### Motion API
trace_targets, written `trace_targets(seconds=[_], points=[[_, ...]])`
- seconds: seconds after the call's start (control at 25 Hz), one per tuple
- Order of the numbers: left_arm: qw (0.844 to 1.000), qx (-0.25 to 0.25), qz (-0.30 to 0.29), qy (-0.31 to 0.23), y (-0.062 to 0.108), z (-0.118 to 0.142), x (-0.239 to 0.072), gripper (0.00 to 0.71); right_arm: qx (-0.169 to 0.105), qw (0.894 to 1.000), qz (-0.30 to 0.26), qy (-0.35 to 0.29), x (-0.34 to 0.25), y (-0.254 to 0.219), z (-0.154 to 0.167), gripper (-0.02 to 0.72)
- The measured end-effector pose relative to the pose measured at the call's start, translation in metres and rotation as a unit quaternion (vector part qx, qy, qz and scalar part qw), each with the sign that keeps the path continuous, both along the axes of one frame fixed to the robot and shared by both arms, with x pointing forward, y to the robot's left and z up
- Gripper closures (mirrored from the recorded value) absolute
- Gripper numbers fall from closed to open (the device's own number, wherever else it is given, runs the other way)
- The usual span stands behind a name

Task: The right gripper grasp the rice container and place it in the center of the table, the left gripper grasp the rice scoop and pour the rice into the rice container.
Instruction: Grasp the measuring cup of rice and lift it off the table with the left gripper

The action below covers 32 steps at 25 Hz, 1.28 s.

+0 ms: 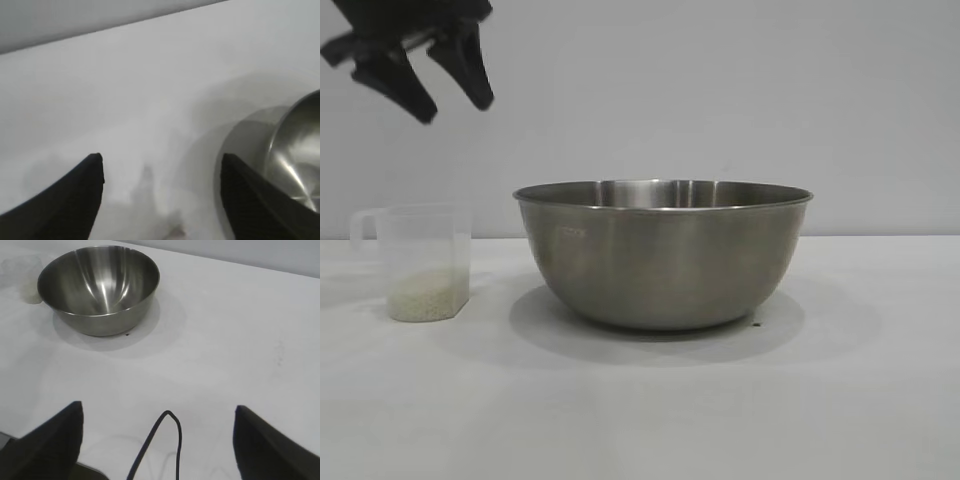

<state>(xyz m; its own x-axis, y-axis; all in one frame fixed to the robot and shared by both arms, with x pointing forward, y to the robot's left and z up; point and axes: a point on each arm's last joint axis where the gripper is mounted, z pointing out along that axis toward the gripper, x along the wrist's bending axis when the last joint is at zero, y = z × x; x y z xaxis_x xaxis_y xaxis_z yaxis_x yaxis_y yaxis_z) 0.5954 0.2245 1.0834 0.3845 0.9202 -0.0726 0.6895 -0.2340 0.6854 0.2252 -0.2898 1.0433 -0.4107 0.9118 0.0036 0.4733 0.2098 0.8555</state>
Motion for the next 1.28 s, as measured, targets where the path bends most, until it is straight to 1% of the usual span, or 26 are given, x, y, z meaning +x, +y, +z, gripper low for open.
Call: trace_targets(seconds=[0.16,0.28,0.44,0.6,0.76,0.84,0.92,1.12,1.28], points=[[0.999,0.008,-0.002,0.032,0.004,0.016,-0.022,0.273,0.0,1.0,0.0,0.0,0.0,0.0,0.0,0.134],[0.998,0.018,0.003,0.057,0.008,0.023,-0.037,0.273,0.0,1.0,0.0,0.0,0.0,0.0,0.0,0.134],[0.997,0.029,0.014,0.075,0.014,0.021,-0.062,0.273,0.0,1.0,0.0,0.0,0.0,0.0,0.0,0.134],[0.996,0.026,0.021,0.087,0.018,0.014,-0.089,0.273,0.0,1.0,0.0,0.0,0.0,0.0,0.0,0.134],[0.997,0.022,0.029,0.067,0.024,0.007,-0.117,0.273,0.0,1.0,0.0,0.0,0.0,0.0,0.0,0.134],[0.998,0.019,0.035,0.046,0.026,0.003,-0.13,0.273,0.0,1.0,0.0,0.0,0.0,0.0,0.0,0.134],[0.999,0.016,0.042,0.027,0.029,-0.005,-0.142,0.273,0.0,1.0,0.0,0.0,0.0,0.0,0.0,0.134],[0.997,0.001,0.065,-0.04,0.036,-0.025,-0.168,0.273,0.0,1.0,0.0,0.0,0.0,0.0,0.0,0.134],[0.994,-0.015,0.084,-0.069,0.04,-0.045,-0.183,0.273,0.0,1.0,0.0,0.0,0.0,0.0,0.0,0.134]])
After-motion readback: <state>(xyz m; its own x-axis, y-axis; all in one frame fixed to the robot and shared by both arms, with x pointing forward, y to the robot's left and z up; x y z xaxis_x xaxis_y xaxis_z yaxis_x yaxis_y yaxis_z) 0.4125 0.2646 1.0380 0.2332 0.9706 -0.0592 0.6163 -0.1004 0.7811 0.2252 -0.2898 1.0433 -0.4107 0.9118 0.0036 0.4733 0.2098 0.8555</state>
